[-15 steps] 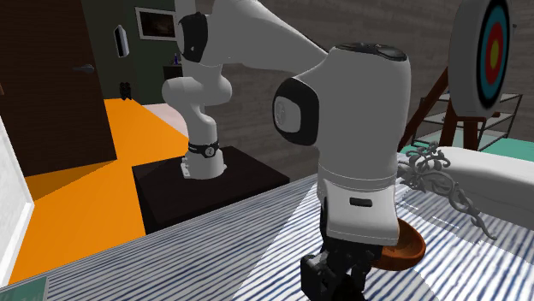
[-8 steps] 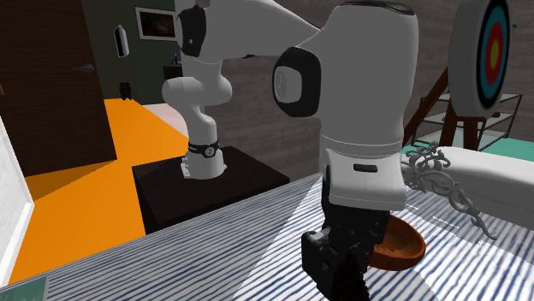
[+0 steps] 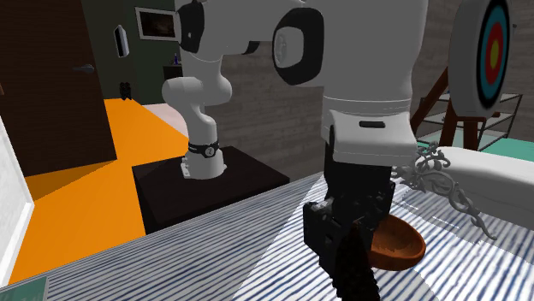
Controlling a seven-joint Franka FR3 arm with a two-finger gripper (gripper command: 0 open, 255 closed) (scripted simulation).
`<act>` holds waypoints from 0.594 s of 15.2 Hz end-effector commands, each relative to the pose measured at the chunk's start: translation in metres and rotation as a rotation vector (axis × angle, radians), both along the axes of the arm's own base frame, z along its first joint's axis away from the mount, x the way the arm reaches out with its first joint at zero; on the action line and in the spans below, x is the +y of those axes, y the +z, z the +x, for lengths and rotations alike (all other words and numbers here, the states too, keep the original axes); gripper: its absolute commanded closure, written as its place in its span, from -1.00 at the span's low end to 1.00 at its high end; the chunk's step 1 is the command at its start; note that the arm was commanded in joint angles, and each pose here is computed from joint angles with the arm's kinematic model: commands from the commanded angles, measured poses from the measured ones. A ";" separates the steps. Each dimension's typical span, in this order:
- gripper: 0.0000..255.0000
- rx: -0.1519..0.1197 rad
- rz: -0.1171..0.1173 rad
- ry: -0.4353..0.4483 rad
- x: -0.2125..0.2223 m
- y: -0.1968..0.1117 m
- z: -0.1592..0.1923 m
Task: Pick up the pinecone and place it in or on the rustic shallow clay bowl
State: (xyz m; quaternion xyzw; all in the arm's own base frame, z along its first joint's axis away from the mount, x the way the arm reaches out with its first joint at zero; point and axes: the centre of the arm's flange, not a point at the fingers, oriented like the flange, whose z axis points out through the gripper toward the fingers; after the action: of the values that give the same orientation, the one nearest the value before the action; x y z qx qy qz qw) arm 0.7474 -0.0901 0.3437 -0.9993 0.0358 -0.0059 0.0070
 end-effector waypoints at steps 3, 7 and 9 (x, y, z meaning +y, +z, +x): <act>1.00 0.000 0.000 0.000 0.001 0.022 0.000; 1.00 0.000 0.000 0.000 0.001 0.038 -0.001; 1.00 0.000 0.000 0.000 0.025 0.039 -0.010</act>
State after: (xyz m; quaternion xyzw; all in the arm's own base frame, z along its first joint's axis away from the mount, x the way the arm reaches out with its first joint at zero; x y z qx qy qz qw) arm 0.7401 -0.0751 0.3791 -0.9993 0.0359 -0.0057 0.0070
